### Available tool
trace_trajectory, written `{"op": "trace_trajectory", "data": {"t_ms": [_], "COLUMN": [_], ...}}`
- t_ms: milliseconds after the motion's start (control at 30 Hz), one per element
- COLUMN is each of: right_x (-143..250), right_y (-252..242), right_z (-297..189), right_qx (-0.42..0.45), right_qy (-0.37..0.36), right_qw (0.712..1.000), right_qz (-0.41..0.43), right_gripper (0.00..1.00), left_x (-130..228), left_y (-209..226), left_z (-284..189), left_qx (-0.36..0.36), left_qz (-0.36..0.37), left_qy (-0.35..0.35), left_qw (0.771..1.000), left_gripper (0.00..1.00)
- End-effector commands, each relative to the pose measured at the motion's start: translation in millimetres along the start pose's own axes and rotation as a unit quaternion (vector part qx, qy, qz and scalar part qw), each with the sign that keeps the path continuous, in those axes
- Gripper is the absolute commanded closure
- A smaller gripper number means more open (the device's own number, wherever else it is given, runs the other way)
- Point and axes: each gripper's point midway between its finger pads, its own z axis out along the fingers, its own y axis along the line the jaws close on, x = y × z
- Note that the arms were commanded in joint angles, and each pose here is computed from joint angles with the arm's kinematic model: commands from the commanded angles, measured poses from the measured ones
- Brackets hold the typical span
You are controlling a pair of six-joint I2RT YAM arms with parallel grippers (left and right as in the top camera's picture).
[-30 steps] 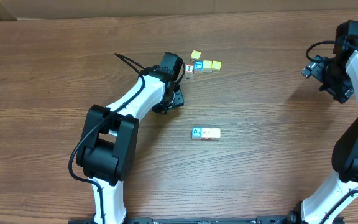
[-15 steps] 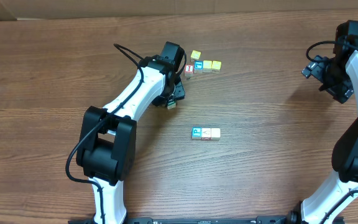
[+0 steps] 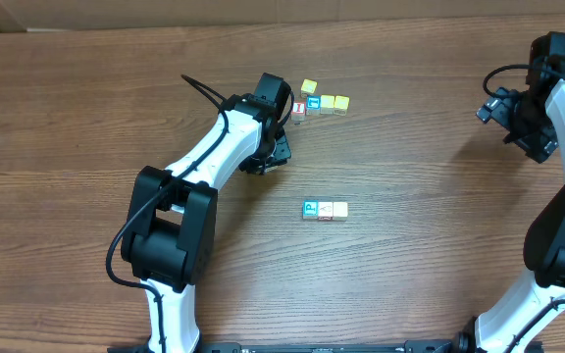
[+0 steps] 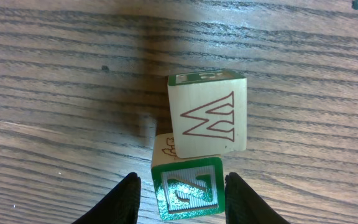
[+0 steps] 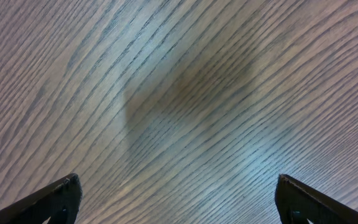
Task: Flip 5 blocks
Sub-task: 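Lower the left gripper and close it on the green Z block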
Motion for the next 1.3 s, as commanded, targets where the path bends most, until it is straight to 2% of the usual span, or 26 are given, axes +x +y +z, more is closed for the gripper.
{"op": "trace_trajectory", "data": {"t_ms": [0,500,633,733,1100,1267], "right_x": [-7.4,-7.5,-7.4,-7.4,-7.4,-7.5], "right_y": [1.2,1.2,1.2,1.2,1.2,1.2], "right_z": [-14.3,-14.5,-14.3,-14.3,-14.3,-14.5], "right_qx": [-0.01,-0.01,-0.01,-0.01,-0.01,-0.01], "right_qy": [-0.02,-0.02,-0.02,-0.02,-0.02,-0.02], "right_qw": [1.0,1.0,1.0,1.0,1.0,1.0], "right_qz": [0.002,0.002,0.002,0.002,0.002,0.002], "right_gripper": [0.0,0.0,0.0,0.0,0.0,0.0], "left_x": [5.5,6.3,6.6,1.2,-0.4,0.2], "left_y": [2.1,1.5,-0.9,0.3,2.5,1.6], "left_z": [7.7,7.7,7.5,7.4,7.1,7.1], "left_qx": [-0.012,-0.012,-0.015,-0.022,-0.03,-0.03], "left_qz": [0.009,0.026,0.035,0.034,0.048,0.051], "left_qy": [0.006,0.007,0.002,-0.012,-0.017,-0.017], "left_qw": [1.0,1.0,0.999,0.999,0.998,0.998], "left_gripper": [0.63,0.67,0.65,0.67,0.67,0.72]}}
